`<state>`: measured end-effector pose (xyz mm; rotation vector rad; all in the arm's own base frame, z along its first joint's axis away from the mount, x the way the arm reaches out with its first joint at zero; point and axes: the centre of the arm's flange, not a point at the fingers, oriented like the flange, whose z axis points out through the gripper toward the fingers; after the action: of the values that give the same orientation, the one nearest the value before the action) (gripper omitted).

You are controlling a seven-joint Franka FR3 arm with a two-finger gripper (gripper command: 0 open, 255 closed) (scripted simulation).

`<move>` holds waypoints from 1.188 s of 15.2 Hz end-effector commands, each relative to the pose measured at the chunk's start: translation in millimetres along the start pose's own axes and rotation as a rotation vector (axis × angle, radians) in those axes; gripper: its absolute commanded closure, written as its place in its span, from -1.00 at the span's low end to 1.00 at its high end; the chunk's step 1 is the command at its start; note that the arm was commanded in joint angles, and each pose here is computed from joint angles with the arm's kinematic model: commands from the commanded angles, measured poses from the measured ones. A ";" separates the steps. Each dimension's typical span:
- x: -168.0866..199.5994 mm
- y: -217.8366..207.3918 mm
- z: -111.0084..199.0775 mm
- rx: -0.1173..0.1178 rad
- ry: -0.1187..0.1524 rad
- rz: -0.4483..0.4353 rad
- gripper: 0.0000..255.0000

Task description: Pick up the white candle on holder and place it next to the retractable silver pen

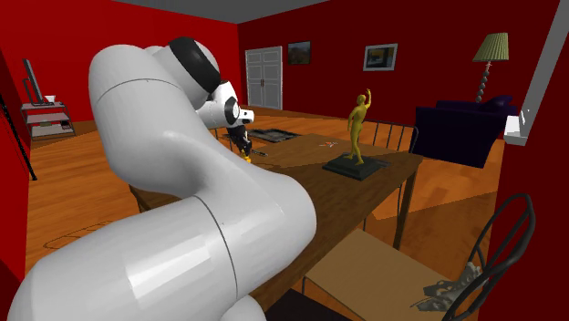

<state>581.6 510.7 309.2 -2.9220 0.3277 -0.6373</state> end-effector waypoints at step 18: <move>-1.3 0.5 -45.8 0.000 0.000 0.000 -1.00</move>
<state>565.3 509.3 338.1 -2.9211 0.3277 -0.6392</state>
